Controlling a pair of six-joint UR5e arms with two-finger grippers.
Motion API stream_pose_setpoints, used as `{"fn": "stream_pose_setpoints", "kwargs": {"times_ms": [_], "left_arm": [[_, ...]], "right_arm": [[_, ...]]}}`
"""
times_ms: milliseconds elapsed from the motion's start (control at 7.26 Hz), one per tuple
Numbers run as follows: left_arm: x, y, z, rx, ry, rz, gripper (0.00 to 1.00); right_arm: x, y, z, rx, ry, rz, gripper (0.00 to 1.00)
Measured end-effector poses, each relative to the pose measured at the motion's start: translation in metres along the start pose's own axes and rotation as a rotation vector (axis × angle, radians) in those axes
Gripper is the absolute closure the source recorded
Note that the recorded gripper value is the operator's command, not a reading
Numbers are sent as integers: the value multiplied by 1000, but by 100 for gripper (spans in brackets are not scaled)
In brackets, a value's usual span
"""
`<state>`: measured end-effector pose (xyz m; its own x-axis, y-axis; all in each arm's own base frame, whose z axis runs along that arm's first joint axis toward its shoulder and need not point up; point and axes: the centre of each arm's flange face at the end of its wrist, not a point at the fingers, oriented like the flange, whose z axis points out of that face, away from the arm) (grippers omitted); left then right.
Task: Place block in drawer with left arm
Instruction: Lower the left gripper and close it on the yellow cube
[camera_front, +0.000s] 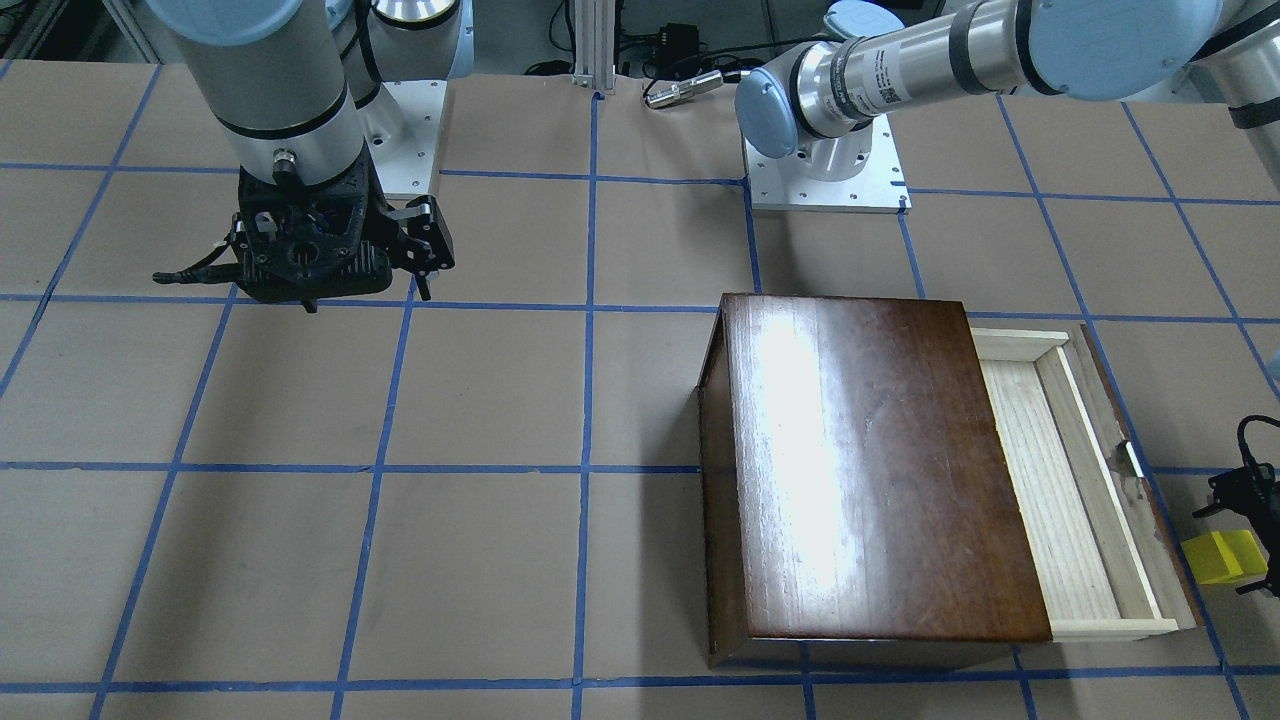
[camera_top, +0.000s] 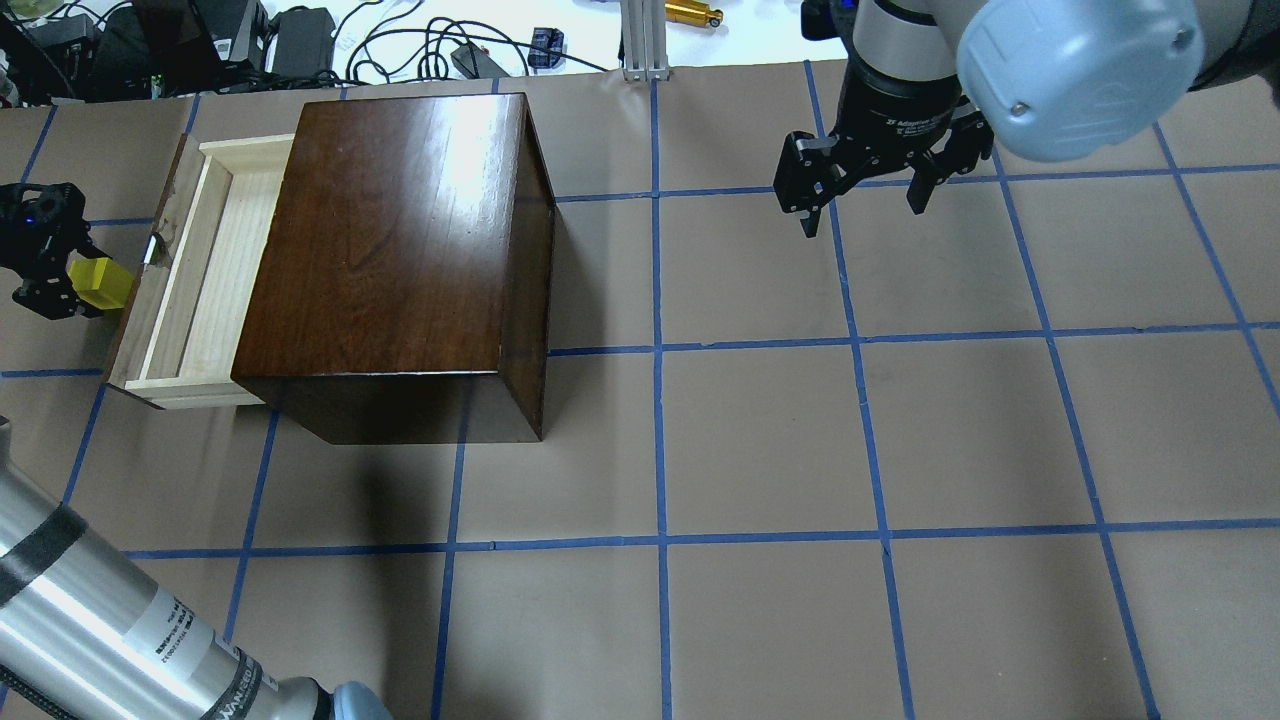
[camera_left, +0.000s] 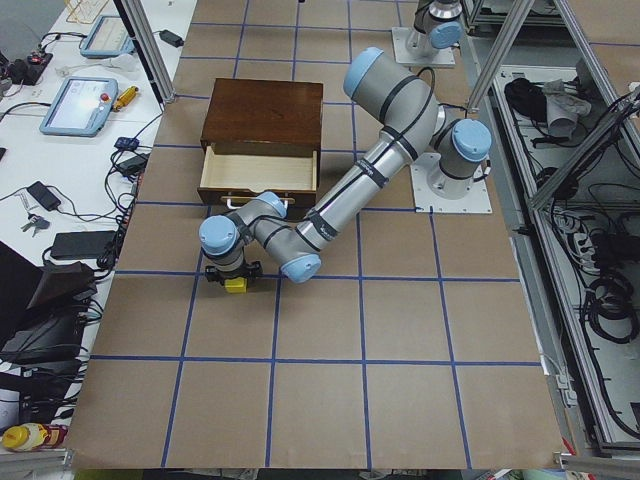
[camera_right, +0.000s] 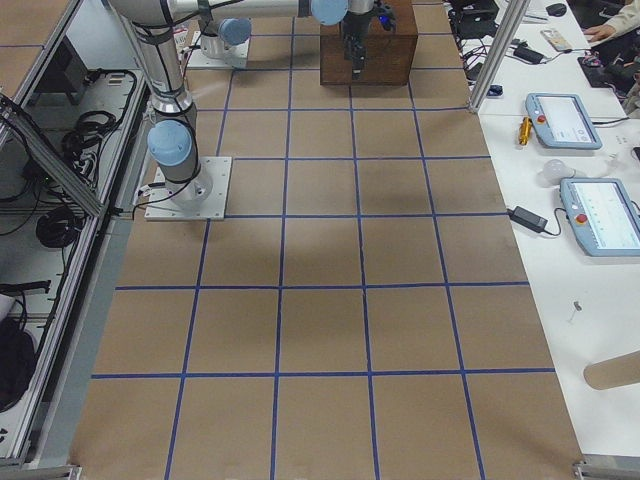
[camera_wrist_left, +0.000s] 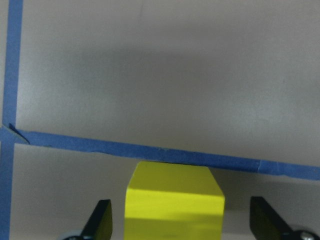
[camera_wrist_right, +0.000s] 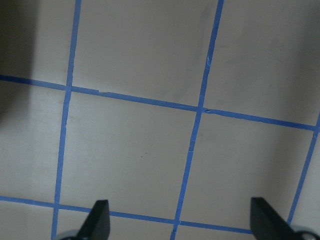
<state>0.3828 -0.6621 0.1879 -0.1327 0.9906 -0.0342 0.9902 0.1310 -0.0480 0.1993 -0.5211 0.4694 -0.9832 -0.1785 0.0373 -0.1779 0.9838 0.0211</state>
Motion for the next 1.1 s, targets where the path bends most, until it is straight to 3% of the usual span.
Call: {"fn": "stream_pose_setpoints", "kwargs": {"times_ms": [275, 1102], "left_arm": [[0, 0, -1, -2, -3, 0, 83], [-1, 0, -3, -5, -9, -1, 84]], "right_arm": [[0, 0, 0, 0, 0, 0, 0], [0, 0, 0, 0, 0, 0, 0]]}}
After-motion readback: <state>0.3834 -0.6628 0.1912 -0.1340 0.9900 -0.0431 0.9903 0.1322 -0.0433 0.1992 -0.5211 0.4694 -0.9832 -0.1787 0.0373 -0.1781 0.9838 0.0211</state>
